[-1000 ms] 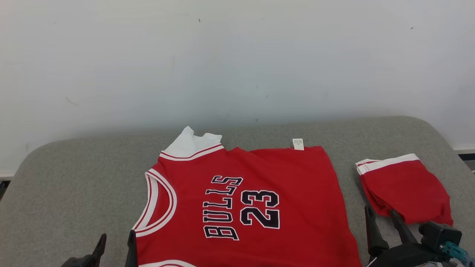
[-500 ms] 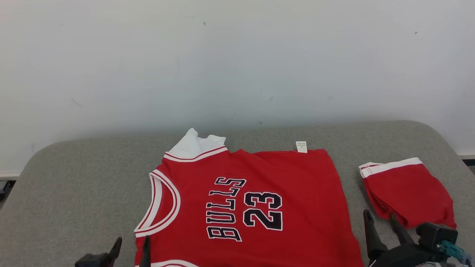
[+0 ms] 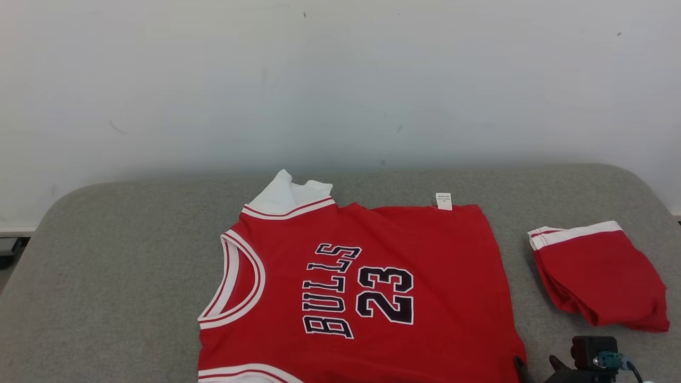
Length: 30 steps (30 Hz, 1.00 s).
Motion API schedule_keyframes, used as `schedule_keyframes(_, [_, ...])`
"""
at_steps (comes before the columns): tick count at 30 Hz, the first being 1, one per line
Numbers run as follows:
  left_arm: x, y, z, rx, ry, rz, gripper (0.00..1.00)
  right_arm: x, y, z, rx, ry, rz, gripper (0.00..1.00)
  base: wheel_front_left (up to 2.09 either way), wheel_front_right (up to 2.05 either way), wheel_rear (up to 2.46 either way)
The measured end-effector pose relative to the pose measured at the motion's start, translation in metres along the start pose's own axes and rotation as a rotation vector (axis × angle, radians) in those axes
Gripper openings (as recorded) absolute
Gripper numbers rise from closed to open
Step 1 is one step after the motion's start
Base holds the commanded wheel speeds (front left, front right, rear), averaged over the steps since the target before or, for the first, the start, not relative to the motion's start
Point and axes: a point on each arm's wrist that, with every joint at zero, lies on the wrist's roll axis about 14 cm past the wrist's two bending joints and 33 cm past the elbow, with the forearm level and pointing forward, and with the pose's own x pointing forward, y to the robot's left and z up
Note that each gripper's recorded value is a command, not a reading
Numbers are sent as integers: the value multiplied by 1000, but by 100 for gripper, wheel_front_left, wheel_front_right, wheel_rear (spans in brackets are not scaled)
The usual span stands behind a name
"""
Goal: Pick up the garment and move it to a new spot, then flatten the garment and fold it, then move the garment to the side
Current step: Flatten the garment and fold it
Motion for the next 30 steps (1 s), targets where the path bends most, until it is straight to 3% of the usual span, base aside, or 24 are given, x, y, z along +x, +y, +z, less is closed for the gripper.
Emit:
schedule_keyframes(8, [-4,-29,4,-52,8,-87,100,4,-2,-16,-1,66,-7,100,0,0,0])
schedule_keyframes(15, [-9,-28,20,-67,-36,-91,100,6,-3,-15,0,65,-11,100,0,0,0])
schedule_keyframes(30, [-6,-18,-9,-66,84,-71,98,10,6,-33,-3,137,3,100,0,0,0])
